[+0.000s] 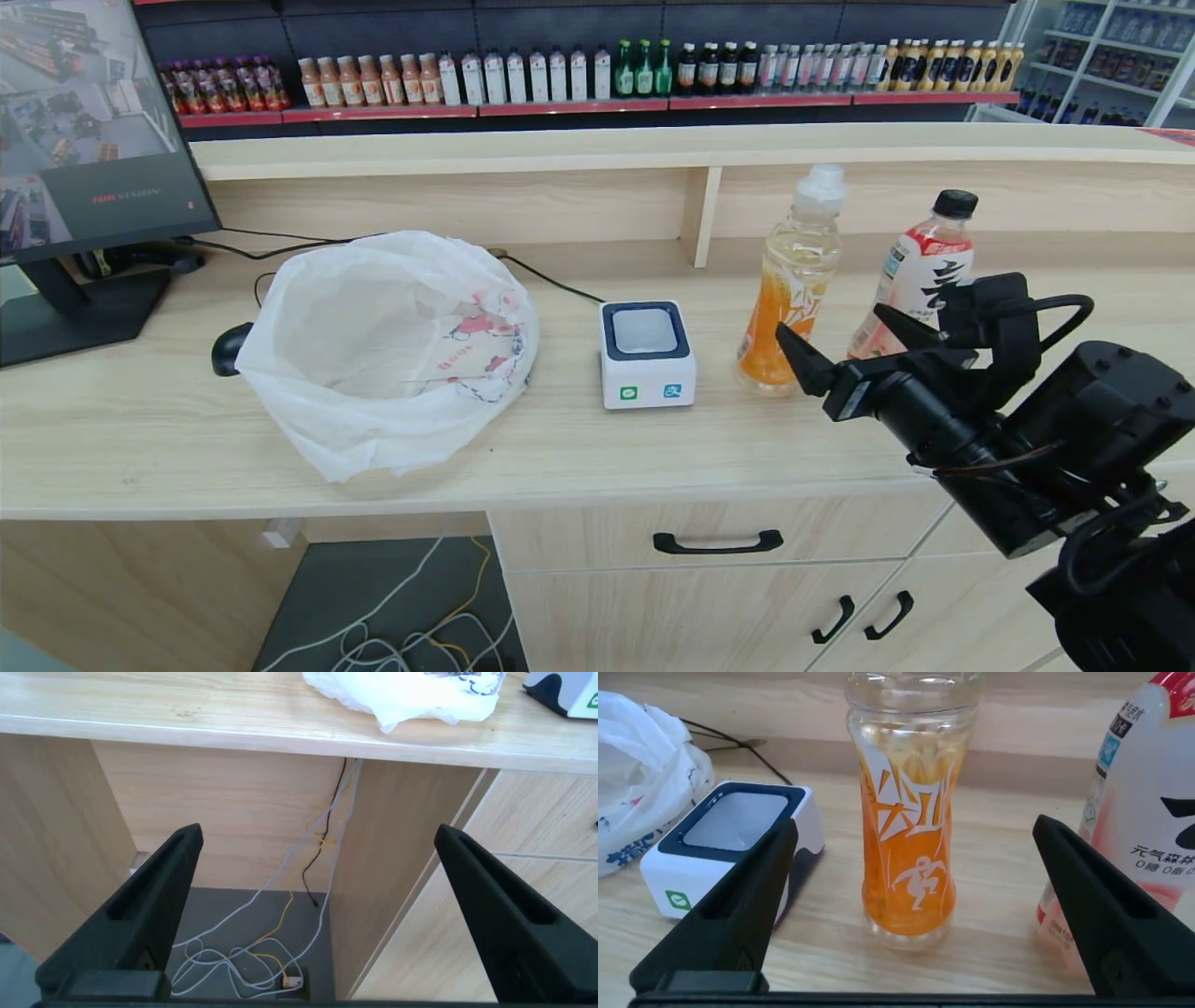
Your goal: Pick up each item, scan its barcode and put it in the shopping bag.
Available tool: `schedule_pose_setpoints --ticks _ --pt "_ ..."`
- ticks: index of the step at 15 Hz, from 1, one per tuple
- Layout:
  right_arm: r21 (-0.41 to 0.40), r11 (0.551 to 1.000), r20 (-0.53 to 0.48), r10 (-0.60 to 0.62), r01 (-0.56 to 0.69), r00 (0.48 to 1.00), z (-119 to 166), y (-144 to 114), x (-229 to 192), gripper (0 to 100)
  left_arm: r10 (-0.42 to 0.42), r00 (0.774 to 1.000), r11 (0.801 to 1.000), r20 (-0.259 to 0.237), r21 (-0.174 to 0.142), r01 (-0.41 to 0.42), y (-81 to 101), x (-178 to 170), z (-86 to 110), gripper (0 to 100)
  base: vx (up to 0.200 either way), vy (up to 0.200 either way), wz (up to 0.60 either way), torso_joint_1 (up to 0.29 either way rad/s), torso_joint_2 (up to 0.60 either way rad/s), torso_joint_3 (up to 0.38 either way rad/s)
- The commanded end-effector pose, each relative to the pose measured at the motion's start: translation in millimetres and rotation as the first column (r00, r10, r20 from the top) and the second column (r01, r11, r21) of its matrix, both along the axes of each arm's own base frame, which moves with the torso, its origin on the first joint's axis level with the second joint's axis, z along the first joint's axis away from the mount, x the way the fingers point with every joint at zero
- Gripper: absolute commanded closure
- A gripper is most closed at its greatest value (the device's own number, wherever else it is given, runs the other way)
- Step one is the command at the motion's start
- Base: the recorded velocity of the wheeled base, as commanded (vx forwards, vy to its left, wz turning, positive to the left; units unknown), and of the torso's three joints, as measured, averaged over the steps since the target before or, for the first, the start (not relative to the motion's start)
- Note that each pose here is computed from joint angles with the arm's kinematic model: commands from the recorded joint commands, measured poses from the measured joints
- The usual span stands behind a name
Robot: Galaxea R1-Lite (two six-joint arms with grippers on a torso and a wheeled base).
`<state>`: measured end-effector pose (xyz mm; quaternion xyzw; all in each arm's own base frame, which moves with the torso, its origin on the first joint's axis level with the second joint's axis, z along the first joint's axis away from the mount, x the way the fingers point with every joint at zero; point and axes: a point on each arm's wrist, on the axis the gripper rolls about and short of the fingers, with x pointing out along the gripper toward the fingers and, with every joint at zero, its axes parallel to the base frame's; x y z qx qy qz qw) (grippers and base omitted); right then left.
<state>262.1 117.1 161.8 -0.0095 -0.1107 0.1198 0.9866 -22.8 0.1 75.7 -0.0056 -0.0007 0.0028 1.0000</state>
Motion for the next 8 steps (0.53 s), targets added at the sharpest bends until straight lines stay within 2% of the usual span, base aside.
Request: schedule_pose_setpoints --ticks 1,8 --pt "0.002 1.000 -0.023 0.001 -0.001 1.000 -7.4 2.6 4.0 0 0.001 1.000 1.000 0.000 0.001 -0.001 0.0 0.0 0.0 0 0.000 0.000 0.00 0.000 0.00 0.000" --pt "0.013 1.000 -0.001 -0.005 0.005 1.000 -7.3 10.7 25.9 0 0.001 1.000 1.000 -0.001 -0.001 -0.001 0.0 0.0 -0.2 0 0.000 0.000 0.00 0.000 0.00 0.000"
